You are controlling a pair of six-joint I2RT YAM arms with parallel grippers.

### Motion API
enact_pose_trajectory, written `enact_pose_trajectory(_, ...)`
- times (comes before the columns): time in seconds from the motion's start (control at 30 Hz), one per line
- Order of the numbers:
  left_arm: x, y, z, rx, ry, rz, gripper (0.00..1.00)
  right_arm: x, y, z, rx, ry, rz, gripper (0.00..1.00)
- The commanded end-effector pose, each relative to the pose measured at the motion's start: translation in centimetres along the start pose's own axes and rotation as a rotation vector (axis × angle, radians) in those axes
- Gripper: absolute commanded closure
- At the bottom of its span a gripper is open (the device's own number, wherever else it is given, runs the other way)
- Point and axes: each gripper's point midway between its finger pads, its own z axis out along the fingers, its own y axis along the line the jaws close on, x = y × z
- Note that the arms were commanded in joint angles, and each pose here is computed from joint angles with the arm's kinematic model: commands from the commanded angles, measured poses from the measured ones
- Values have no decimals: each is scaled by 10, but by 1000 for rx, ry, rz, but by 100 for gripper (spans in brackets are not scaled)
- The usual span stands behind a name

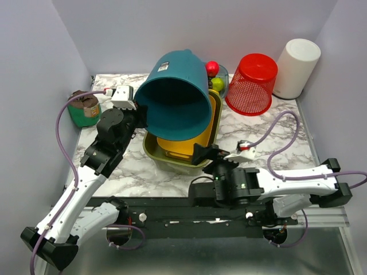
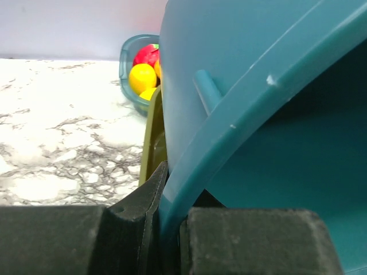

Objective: Turn the large container upside down

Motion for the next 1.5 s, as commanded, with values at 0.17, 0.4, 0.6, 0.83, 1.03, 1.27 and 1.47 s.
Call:
enact_pose_trajectory(0.17, -61, -5, -11, 13, -250, -75, 100, -123, -71, 17, 49, -218, 64, 3)
enact_pose_trajectory(0.4, -68, -4, -16, 12, -265, -64, 100, -91, -48, 29, 51, -277, -99, 0)
enact_pose_trajectory(0.6, -64, 9, -26, -42, -257, -23, 100, -85, -22, 38, 64, -293, -59, 0)
enact_pose_trajectory(0.83, -58, 15, -27, -66, -251, -22, 100, -78, 41, 45, 89, -291, -178, 0)
enact_pose_trajectory(1.03, -67, 12, -34, -55, -257, -8, 100, -98, 41, 26, 66, -263, -306, 0)
enact_pose_trajectory(1.27, -63, 12, -27, -58, -243, -11, 100, -121, 68, -9, -13, -210, -402, 0)
enact_pose_trajectory(1.47, -63, 5, -24, -28, -226, -12, 100, -118, 58, -15, -10, -203, -677, 0)
